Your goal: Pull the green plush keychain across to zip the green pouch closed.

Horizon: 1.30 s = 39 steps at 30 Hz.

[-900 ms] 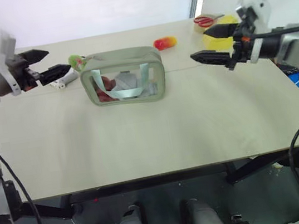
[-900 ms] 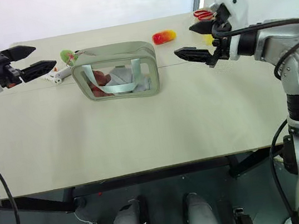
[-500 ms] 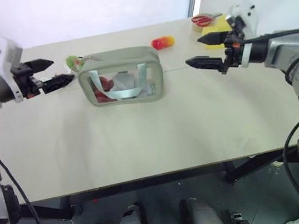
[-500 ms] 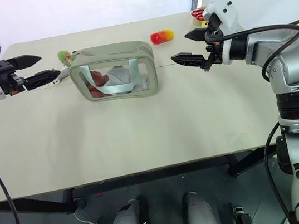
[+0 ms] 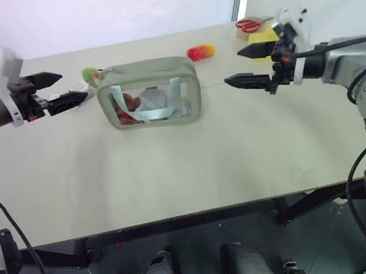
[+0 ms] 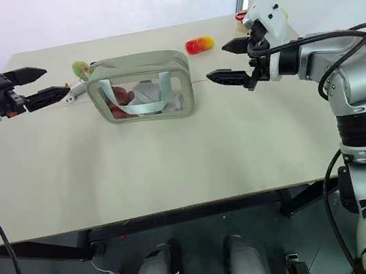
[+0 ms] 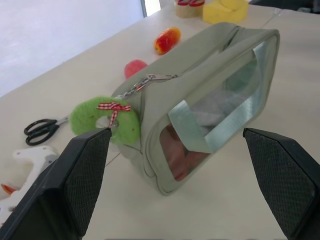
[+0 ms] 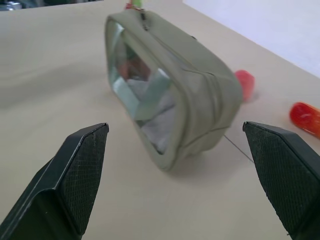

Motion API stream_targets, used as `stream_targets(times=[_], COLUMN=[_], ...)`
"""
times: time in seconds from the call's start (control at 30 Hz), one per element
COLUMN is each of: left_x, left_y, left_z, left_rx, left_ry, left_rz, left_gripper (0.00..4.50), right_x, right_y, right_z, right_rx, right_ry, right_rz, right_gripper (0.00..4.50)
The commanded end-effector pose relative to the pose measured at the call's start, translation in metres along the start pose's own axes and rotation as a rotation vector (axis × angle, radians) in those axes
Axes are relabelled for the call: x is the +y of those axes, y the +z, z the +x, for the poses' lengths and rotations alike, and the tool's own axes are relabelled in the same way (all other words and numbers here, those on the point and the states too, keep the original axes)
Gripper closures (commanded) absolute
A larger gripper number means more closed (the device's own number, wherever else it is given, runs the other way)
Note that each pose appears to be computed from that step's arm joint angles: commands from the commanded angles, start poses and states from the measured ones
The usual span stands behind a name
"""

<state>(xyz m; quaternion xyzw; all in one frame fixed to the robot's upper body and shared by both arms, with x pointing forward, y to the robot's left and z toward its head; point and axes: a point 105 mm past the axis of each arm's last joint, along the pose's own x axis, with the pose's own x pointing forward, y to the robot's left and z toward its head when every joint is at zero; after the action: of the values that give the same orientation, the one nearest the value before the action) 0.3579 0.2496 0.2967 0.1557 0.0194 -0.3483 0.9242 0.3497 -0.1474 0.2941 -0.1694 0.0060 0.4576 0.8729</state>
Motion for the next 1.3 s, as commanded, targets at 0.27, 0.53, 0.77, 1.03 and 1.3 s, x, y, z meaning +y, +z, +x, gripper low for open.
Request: stream_targets(times=[0.27, 0.53, 0.77, 1.03, 1.3], left_x=[-0.007, -0.016, -0.017, -0.018, -0.015], left_y=[0.022, 0.018, 0.014, 0.012, 0.014], left_z=[-0.009, 0.005, -0.005, -0.023, -0.022], left_rx=[-0.075, -0.12, -0.117, -0.098, -0.1], left_ry=[-0.03, -0.036, 0.005, 0.057, 0.069], left_rz=[-0.003, -0.041, -0.056, -0.057, -0.048], left_gripper=[0.0, 0.0, 0.0, 0.0, 0.0], right_x=[-0.008, 0.002, 0.012, 0.016, 0.007], right_y=[0.027, 0.044, 0.017, 0.005, 0.032], right_z=[0.028, 0.117, 0.162, 0.168, 0.158], right_rx=[-0.071, -0.091, 0.011, 0.053, -0.029], right_ry=[-0.038, 0.084, 0.105, 0.131, 0.089], right_rz=[-0.118, -0.224, -0.286, -0.341, -0.475], right_gripper=[0.02, 0.02, 0.02, 2.36, 4.47])
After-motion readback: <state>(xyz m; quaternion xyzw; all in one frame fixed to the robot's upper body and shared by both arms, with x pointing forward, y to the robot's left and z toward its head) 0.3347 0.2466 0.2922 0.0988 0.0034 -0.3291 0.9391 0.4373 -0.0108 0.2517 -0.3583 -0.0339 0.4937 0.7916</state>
